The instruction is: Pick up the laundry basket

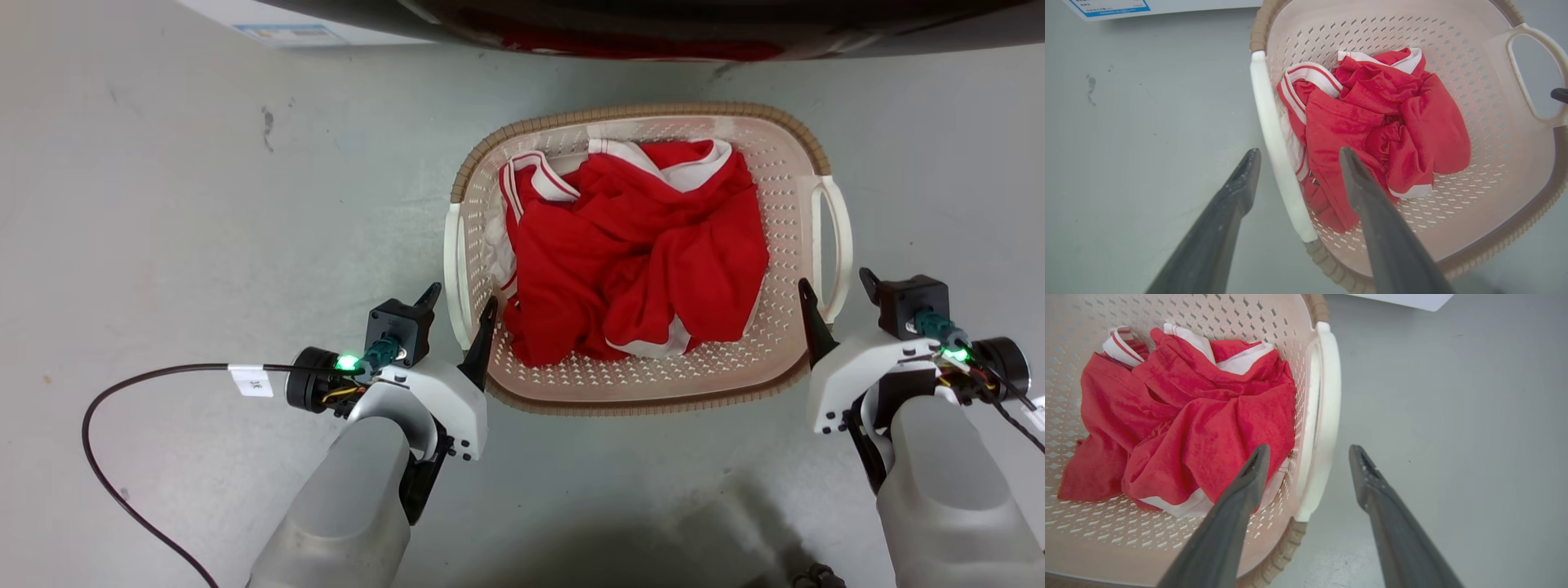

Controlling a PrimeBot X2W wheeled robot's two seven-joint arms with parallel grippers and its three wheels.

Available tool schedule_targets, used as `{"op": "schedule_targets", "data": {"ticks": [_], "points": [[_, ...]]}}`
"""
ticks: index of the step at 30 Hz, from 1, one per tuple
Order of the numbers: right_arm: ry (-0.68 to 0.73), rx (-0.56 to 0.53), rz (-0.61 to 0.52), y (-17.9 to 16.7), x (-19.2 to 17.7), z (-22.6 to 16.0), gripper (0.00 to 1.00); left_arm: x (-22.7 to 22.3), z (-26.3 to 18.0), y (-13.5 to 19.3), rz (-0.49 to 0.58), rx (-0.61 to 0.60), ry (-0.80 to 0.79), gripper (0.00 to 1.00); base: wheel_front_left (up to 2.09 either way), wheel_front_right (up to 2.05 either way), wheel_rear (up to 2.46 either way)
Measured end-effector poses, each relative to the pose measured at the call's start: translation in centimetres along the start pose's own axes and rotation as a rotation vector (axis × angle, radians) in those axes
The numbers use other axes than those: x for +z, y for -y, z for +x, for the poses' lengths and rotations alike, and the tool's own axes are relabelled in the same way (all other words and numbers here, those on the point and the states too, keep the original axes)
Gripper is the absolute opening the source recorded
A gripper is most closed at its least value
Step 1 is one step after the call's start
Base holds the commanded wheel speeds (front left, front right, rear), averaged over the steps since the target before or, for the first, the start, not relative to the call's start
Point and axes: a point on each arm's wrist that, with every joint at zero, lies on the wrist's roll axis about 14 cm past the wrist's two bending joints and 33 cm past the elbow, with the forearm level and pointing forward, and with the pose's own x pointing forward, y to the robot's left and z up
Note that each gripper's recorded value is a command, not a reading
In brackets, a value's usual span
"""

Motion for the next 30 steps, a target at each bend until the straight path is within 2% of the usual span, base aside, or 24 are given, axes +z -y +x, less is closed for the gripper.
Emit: {"op": "schedule_targets", "data": {"ticks": [14, 15, 16, 17, 18, 30], "points": [[-0.032, 0.032, -0.012, -0.9, -0.6, 2.2, 1.0, -0.9, 2.0, 0.0, 0.023, -0.019, -0.023, 1.0, 0.0, 0.0, 0.0], [-0.036, 0.034, -0.012, -1.0, -0.7, 2.2, 0.56, -0.9, 2.1, 0.0, 0.025, -0.019, -0.023, 1.0, 0.0, 0.0, 0.0], [-0.036, 0.035, -0.011, -1.0, -0.7, 2.3, 0.15, -0.9, 2.2, 0.0, 0.029, -0.023, -0.024, 0.47, 0.0, 0.0, 0.0], [-0.035, 0.035, -0.01, -1.0, -0.7, 2.4, 0.0, -0.9, 2.3, 0.1, 0.03, -0.025, -0.025, 0.18, 0.0, 0.0, 0.0], [-0.039, 0.037, -0.01, -1.1, -0.8, 2.4, 0.0, -1.0, 2.3, 0.1, 0.031, -0.026, -0.027, 0.0, 0.0, 0.0, 0.0], [-0.05, 0.05, -0.011, -1.4, -0.9, 2.4, 0.0, -1.3, 2.2, 0.0, 0.034, -0.035, -0.045, 0.0, 0.0, 0.0, 0.0]]}}
